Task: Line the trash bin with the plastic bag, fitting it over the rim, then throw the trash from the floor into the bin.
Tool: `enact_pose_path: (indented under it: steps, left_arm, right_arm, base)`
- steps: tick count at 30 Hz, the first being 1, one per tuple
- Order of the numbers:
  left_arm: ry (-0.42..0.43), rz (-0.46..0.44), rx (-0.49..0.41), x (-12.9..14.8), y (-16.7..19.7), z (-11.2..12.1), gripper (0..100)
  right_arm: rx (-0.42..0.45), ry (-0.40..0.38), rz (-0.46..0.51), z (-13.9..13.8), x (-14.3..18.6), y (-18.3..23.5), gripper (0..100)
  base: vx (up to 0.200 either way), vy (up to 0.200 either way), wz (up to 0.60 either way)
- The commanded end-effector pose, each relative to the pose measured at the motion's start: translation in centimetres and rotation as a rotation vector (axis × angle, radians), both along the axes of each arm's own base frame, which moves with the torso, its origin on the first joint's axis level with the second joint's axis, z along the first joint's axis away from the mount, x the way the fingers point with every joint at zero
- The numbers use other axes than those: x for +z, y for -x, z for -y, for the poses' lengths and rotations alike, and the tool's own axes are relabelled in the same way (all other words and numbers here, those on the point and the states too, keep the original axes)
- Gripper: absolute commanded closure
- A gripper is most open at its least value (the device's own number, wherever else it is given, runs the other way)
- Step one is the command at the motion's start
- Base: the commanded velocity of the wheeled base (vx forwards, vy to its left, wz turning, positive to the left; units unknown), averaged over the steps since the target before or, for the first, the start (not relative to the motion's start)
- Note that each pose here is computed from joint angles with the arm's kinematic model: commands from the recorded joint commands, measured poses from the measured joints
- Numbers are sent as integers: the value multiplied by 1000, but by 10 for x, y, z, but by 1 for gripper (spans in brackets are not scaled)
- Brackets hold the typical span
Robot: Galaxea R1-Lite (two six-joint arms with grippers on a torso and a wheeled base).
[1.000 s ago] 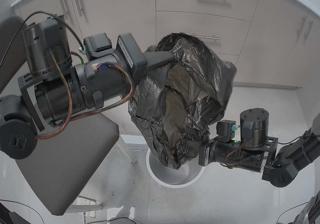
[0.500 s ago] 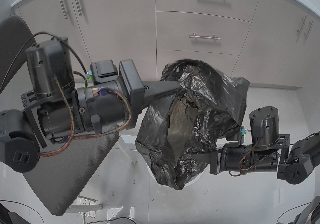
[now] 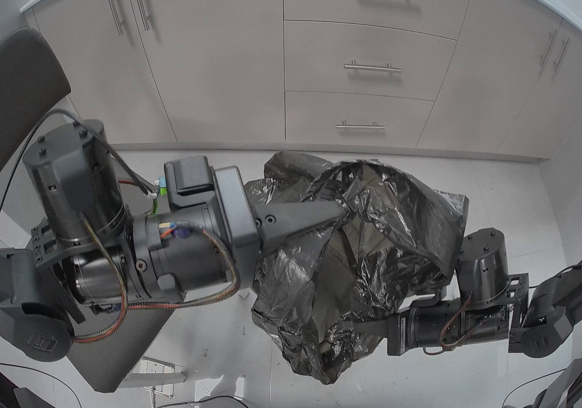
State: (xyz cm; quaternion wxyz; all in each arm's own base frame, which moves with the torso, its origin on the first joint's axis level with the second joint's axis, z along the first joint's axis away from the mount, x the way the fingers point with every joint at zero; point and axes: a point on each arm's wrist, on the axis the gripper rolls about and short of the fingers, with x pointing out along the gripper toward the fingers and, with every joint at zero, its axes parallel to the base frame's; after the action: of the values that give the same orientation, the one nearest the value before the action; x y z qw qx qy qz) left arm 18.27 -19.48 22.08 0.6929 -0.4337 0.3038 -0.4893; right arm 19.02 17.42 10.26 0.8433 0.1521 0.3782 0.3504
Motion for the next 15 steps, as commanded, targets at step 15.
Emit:
enact_pose_path:
  steps: [15]
  left_arm:
    - [-111, -131, -86, -52, -10, 20, 100]
  right_arm:
    - [-19, 56, -131, 30, 3, 42, 100]
  base:
    - [0, 0, 0]
